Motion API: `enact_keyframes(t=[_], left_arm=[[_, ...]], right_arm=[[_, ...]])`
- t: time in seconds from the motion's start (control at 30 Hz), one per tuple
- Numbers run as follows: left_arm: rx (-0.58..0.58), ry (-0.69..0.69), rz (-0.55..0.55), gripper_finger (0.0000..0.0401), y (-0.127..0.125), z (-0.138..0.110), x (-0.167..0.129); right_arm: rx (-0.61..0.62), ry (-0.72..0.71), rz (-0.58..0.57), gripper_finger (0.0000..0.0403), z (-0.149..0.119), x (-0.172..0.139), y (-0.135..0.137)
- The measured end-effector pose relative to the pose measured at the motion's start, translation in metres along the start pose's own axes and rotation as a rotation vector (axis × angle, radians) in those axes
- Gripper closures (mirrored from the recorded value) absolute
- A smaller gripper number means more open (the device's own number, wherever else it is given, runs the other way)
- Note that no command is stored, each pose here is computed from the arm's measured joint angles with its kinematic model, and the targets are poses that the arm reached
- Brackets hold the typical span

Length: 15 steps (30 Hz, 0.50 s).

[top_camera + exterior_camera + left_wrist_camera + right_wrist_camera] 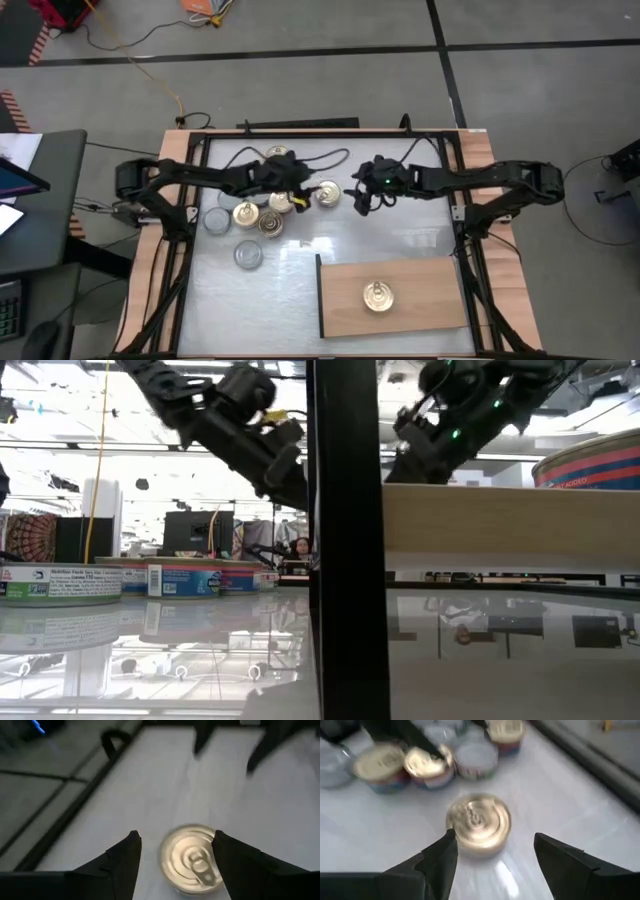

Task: Stack canned seafood by type on shelf
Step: Stack the blue pink tuna can on top of the blue pink tuna can on the shelf

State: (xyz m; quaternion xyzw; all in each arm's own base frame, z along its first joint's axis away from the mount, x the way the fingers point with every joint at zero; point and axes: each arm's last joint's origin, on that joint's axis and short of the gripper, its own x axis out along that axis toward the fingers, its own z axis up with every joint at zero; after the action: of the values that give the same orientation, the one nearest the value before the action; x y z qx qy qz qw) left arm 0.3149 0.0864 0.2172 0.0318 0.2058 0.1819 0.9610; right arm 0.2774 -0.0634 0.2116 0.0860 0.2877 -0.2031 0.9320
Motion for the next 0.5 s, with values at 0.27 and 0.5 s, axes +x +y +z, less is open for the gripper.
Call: enact_keyframes(t=[0.27, 0.5], left_arm=[[-0.094, -0.213, -0.011, 0.0168, 0.0, -0.044, -0.047], [-0.127, -0.252, -0.04, 0.0168, -0.009, -0.057, -0.082]], right_arm=[[0.047, 0.068, -0.043, 0.0117, -0.02, 0.048, -0.01], [0.065, 0.07, -0.057, 0.0117, -0.027, 0.063, -0.016]])
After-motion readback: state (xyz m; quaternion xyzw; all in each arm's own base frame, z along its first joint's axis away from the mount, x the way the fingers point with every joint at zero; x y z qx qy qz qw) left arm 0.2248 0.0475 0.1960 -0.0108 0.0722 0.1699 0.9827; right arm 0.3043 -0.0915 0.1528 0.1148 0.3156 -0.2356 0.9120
